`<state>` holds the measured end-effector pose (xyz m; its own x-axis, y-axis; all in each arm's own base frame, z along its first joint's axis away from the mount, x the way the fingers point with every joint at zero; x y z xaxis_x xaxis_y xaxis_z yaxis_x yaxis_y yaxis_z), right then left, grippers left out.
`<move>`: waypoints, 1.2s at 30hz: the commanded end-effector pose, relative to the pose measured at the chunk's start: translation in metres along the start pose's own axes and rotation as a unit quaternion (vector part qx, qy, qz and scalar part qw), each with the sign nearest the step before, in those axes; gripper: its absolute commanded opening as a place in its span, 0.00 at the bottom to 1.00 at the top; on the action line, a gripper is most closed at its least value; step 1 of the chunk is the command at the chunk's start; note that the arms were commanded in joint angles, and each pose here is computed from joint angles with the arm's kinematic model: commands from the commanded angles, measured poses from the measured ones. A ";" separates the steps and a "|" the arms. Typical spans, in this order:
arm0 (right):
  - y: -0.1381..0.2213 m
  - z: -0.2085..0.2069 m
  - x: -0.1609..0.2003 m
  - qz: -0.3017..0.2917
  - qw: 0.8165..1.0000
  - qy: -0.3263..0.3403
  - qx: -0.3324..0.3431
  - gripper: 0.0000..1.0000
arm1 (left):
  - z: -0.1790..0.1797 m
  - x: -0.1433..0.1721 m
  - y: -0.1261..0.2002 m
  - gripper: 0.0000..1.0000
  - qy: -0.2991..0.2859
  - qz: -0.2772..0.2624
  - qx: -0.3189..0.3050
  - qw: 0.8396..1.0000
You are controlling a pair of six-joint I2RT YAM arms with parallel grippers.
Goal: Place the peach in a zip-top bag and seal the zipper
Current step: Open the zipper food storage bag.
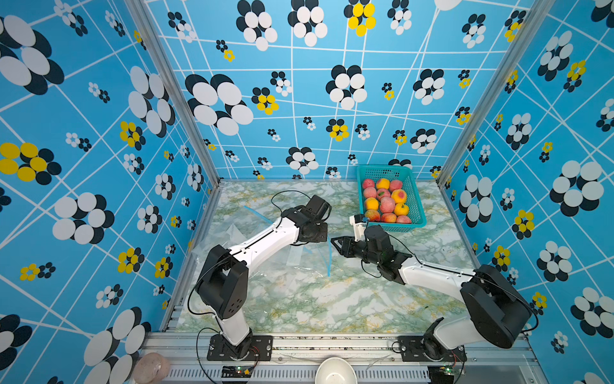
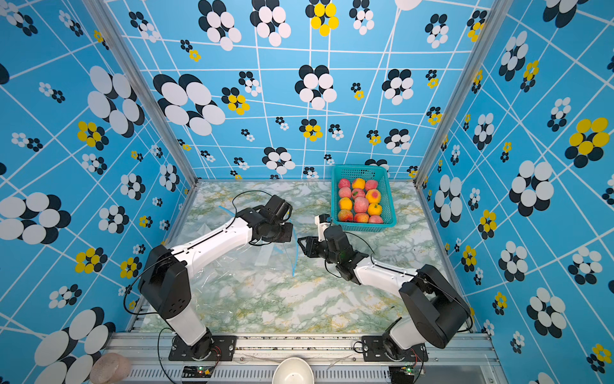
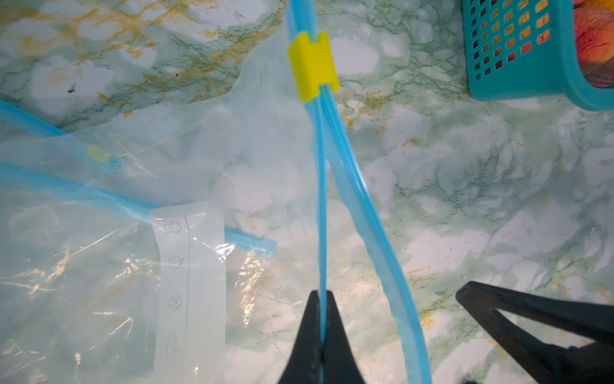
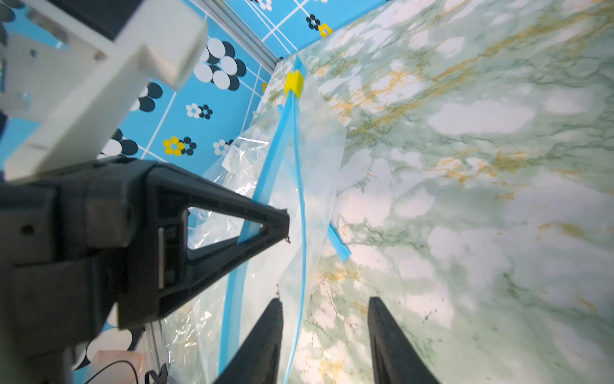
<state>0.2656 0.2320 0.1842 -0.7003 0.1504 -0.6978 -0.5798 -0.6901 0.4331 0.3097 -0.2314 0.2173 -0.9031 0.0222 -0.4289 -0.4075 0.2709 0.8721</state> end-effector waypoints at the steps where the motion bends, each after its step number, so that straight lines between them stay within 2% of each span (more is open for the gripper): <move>1: 0.005 -0.001 0.003 0.061 0.997 0.023 0.037 0.46 | -0.001 0.000 0.009 0.00 -0.013 -0.002 0.017 1.000; 12: -0.021 0.004 -0.002 0.096 0.995 0.026 0.024 0.51 | -0.008 0.003 0.015 0.00 -0.023 -0.001 0.025 0.999; 15: -0.026 -0.001 0.000 0.105 0.993 0.019 0.045 0.51 | -0.010 0.004 0.018 0.00 -0.025 -0.002 0.030 0.999; 17: -0.031 -0.009 0.004 0.112 0.991 0.010 0.078 0.48 | -0.013 0.004 0.022 0.00 -0.028 -0.004 0.038 0.999; 22: -0.034 -0.047 0.014 0.103 0.977 -0.054 0.179 0.25 | -0.014 0.003 0.041 0.00 -0.040 -0.015 0.038 0.998; 24: -0.031 -0.062 0.019 0.092 0.971 -0.083 0.205 0.19 | -0.011 0.003 0.050 0.00 -0.045 -0.022 0.030 0.998; 32: -0.023 -0.075 0.028 0.091 0.958 -0.100 0.252 0.15 | -0.001 0.009 0.069 0.00 -0.056 -0.034 0.006 0.998; 36: -0.022 -0.073 0.026 0.088 0.960 -0.106 0.243 0.13 | 0.000 0.010 0.067 0.00 -0.048 -0.036 0.009 0.998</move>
<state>0.2976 0.2138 0.1272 -0.8371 0.2183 -0.5016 -0.5456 -0.4001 0.7364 0.2778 -0.2221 0.2621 -0.8675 0.1027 -0.4867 -0.4352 0.3173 0.8426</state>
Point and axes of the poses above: each gripper's point midway between its finger pads, its own y axis back along the fingers, its own z axis along the line the jaws close on, x = y × z, the point moved 9 cm from there along y, back along the fingers, and after that the axes turned 3 degrees about y, right-handed, at the moved point
